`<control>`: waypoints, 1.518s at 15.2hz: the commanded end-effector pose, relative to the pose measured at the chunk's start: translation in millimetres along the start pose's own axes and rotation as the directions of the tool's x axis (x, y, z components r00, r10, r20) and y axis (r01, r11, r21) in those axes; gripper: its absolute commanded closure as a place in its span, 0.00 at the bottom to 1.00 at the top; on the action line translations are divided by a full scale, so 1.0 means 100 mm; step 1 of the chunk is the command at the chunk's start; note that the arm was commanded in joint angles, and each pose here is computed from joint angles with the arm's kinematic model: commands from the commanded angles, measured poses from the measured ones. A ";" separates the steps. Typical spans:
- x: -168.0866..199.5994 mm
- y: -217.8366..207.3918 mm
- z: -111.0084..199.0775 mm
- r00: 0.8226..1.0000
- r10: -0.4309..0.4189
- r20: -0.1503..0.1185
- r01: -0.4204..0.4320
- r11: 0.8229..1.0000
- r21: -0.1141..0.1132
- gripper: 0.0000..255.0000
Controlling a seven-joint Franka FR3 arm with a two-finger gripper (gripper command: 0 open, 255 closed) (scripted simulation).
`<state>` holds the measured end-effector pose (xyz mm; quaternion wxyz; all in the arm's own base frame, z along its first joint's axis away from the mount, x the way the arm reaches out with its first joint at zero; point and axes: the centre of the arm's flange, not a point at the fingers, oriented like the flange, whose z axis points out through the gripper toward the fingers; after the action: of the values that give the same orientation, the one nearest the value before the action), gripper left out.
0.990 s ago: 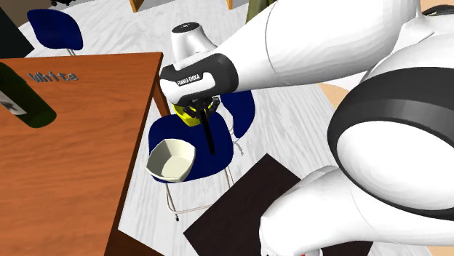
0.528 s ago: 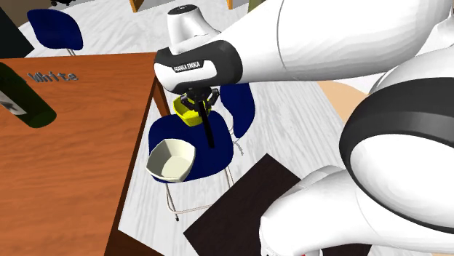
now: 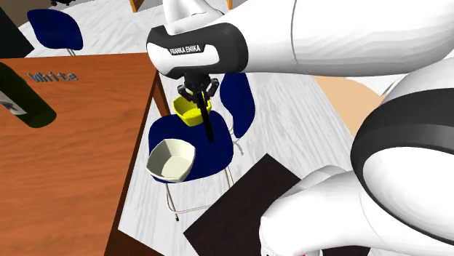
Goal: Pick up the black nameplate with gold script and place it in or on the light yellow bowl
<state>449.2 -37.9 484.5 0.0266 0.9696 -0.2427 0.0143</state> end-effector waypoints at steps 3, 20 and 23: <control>-0.17 -0.33 -0.15 1.000 0.000 0.000 0.000 1.000 0.000 1.00; -0.75 -1.50 -0.21 1.000 0.000 0.000 0.000 1.000 0.000 1.00; -0.76 -1.50 -0.05 1.000 0.000 0.000 0.000 1.000 0.000 1.00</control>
<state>453.1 130.1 485.0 0.0269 0.9696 -0.2426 0.0138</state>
